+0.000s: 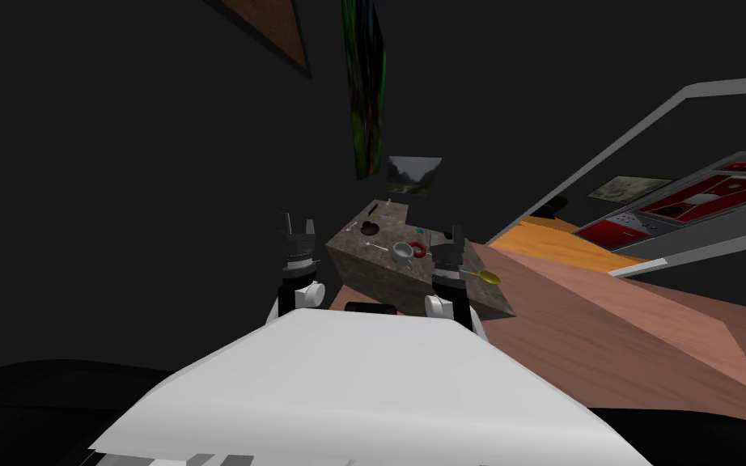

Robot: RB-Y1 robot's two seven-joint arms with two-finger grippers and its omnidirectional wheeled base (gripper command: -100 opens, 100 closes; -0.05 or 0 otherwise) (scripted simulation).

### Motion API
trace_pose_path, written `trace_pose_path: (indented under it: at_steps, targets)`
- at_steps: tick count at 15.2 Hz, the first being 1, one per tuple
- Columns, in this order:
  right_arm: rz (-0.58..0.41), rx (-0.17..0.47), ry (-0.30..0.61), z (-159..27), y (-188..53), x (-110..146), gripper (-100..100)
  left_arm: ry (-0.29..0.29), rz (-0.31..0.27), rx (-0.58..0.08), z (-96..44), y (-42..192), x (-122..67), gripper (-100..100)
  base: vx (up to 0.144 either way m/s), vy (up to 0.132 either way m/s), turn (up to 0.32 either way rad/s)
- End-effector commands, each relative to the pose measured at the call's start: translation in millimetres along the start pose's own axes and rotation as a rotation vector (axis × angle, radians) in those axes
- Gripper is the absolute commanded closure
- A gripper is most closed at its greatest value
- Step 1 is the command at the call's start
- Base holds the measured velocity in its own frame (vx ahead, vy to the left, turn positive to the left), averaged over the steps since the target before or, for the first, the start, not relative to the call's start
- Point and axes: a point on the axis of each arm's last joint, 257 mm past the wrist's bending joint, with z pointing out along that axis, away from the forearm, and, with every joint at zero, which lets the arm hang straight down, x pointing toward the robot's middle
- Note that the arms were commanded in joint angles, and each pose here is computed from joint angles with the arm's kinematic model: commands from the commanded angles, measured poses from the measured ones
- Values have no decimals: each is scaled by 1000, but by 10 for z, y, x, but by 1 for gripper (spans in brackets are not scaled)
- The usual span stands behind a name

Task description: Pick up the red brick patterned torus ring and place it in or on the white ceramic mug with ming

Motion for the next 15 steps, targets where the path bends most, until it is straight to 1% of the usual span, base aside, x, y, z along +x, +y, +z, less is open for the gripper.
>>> trace_pose_path:
  at_steps: [1,3,4,6,7,8,9,10,11,12,13,14,15]
  targets:
    - [-32,9,28,1,-23,20,-100,0,0,0,0,0,0,0,-1,-11,13]
    - [-98,26,73,3,-77,42,-100,0,0,0,0,0,0,0,-10,-45,33]
    - [-99,27,75,2,-78,44,-100,0,0,0,0,0,0,0,-18,-36,59]
    - [-189,51,125,-1,-165,52,-100,0,0,0,0,0,0,0,-24,-43,59]
    - [-192,51,130,-2,-166,57,-100,0,0,0,0,0,0,0,-26,-54,47]
    - [-248,65,160,-7,-224,56,-100,0,0,0,0,0,0,0,-28,-54,58]
    - [-248,65,160,-7,-224,56,-100,0,0,0,0,0,0,0,-24,-45,53]
    - [-310,81,192,-15,-290,48,-100,0,0,0,0,0,0,0,-25,-44,66]
    - [-310,81,192,-15,-290,48,-100,0,0,0,0,0,0,0,-24,-43,58]
    - [-377,97,224,-26,-364,32,-100,0,0,0,0,0,0,0,-23,-34,78]
    - [-377,97,225,-26,-364,32,-100,0,0,0,0,0,0,0,-23,-30,80]
    - [-448,113,257,-40,-445,6,-100,0,0,0,0,0,0,0,-28,-41,97]
    - [-449,113,259,-40,-445,7,-100,0,0,0,0,0,0,0,-27,-44,71]
